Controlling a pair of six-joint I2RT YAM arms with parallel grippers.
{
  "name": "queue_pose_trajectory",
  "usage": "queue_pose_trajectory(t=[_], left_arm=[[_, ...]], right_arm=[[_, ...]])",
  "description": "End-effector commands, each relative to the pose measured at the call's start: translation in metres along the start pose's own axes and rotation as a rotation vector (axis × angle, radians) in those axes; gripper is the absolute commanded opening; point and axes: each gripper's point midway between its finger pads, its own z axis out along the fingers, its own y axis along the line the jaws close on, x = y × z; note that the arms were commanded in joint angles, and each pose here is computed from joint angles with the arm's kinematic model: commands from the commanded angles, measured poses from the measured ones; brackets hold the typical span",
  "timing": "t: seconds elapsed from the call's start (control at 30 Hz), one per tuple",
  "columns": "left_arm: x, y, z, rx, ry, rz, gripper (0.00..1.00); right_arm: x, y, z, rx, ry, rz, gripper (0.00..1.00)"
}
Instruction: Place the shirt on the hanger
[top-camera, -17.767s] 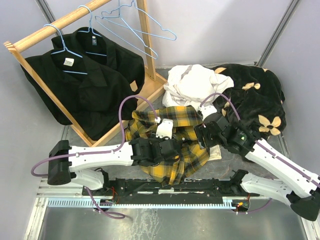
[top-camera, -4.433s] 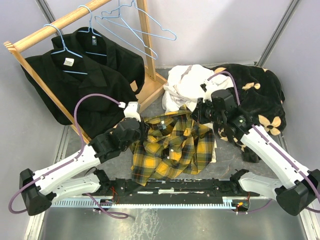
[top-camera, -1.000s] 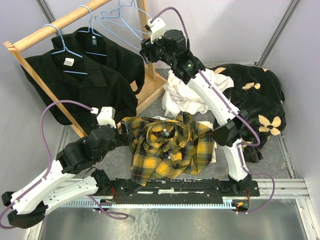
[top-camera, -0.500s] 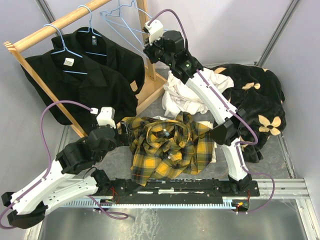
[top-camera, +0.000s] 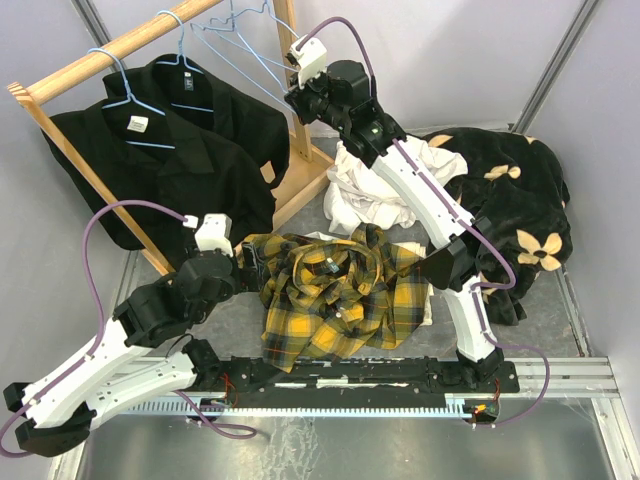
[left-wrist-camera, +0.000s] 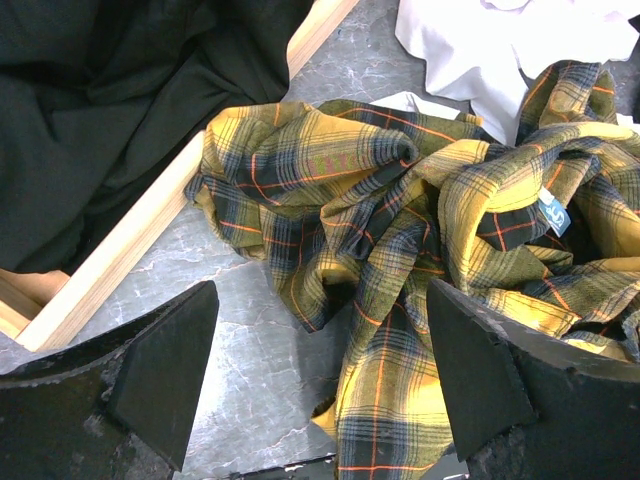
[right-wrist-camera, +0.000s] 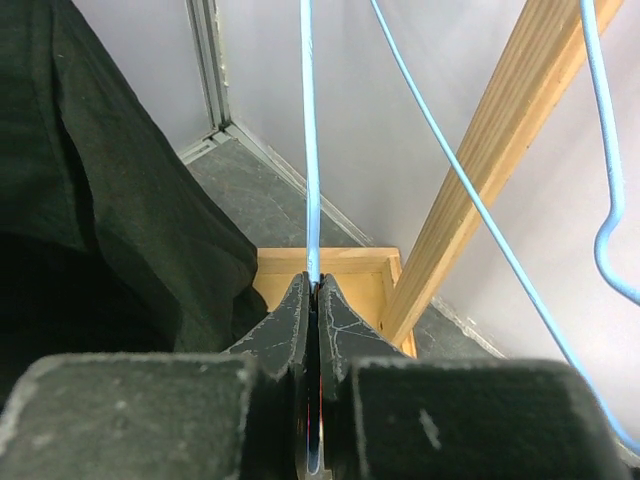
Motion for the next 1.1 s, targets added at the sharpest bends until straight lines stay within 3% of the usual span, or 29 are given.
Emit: queue_pose_trajectory(t=[0.0,0.3,0.5,0.7,0.93,1.07], left_arm=[[-0.012,-0.001,0.002,-0.010,-0.047,-0.018,0.90],[-0.014,0.000,-0.001,-0.006,-0.061,-0.029,0.89],[-0.021,0.001,-0.008,0.020,-0.088,-0.041,0.87],[-0.038,0.006,-0.025,0.069,-0.179,-0.095,0.88],[-0.053,0.009,-0.036,0.097,-0.249,-0.098,0.98],[-0.062,-0.002,-0.042,0.160,-0.265,-0.064,0.99]], right_arm=[[-0.069,0.001,-0.020,-0.025,-0.194,0.009,0.00],[-0.104,0.000,-0.052,-0.016,-0.268,-0.003,0.00],[-0.079,-0.003,-0.080,0.016,-0.177,-0.008,0.00],[-0.069,-0.009,-0.134,0.081,-0.176,-0.003,0.00],[-0.032,-0.002,-0.196,0.073,-0.079,-0.031,0.00],[-0.012,0.000,-0.240,0.089,-0.056,-0.011,0.00]])
